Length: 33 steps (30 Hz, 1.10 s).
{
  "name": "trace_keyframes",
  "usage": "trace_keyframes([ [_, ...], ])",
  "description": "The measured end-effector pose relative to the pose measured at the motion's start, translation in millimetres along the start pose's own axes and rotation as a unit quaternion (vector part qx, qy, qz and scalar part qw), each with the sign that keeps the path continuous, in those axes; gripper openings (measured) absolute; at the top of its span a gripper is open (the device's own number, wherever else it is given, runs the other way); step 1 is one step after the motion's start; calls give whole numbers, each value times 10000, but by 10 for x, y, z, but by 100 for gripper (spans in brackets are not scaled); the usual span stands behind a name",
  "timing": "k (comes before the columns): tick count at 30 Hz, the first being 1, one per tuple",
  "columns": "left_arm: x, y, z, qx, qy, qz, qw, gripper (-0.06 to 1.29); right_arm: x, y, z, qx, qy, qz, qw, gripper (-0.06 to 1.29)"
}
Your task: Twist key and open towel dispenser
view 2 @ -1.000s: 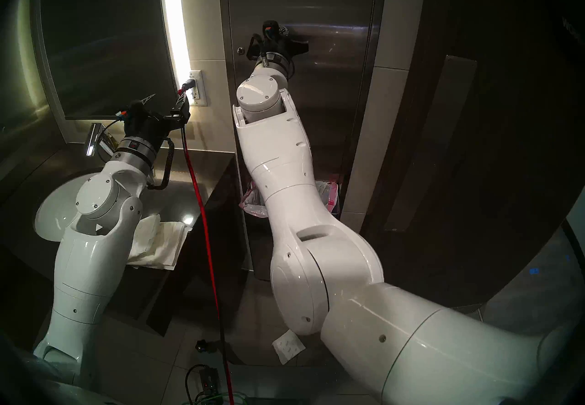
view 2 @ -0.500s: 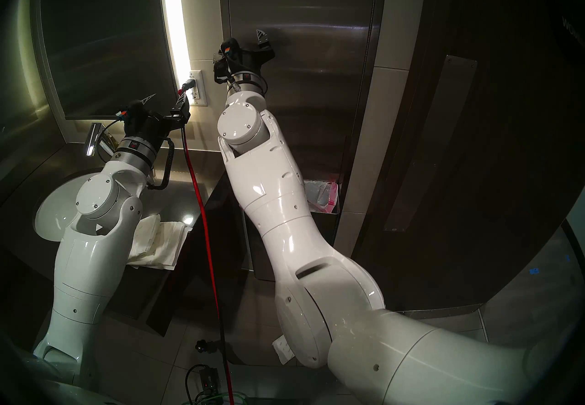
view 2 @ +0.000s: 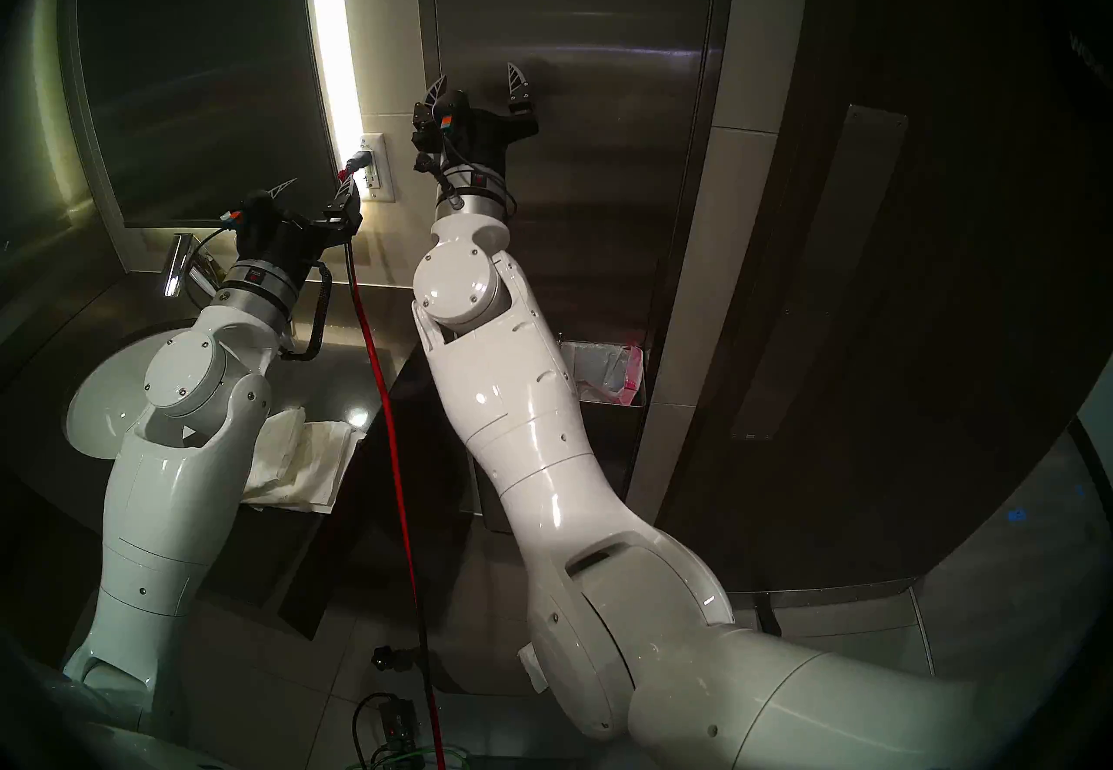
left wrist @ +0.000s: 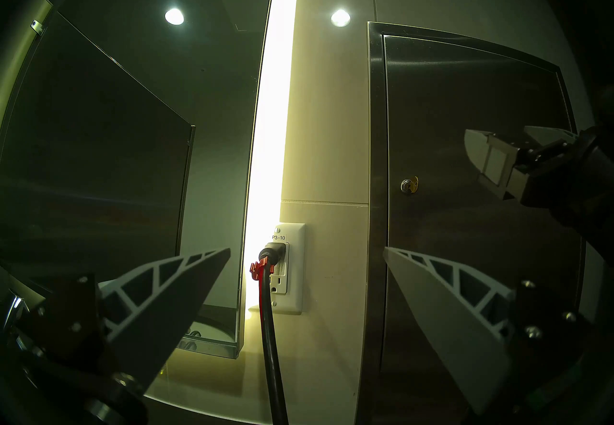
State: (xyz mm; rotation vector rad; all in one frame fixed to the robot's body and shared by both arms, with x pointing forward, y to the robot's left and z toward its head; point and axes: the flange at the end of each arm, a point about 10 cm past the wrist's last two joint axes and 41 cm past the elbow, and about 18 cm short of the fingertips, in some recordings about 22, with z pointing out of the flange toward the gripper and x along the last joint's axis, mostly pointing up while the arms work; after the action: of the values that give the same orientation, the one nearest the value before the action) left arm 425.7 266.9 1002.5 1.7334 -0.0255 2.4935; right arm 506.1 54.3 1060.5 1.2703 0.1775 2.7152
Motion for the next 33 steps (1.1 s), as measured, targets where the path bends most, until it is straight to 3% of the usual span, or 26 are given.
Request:
trace_keyframes([
  [7,0,0,0,1,1,0,10000,126,-6,-49,-113,-99,-27,139,9999,124],
  [15,0,0,0,2,1,-1,10000,126,-30,-73,-117,-109,-185,-18,9998,124],
  [33,0,-1,0,3,0,0,10000,126,-192,-83,174,15,-529,-252,9983,124],
])
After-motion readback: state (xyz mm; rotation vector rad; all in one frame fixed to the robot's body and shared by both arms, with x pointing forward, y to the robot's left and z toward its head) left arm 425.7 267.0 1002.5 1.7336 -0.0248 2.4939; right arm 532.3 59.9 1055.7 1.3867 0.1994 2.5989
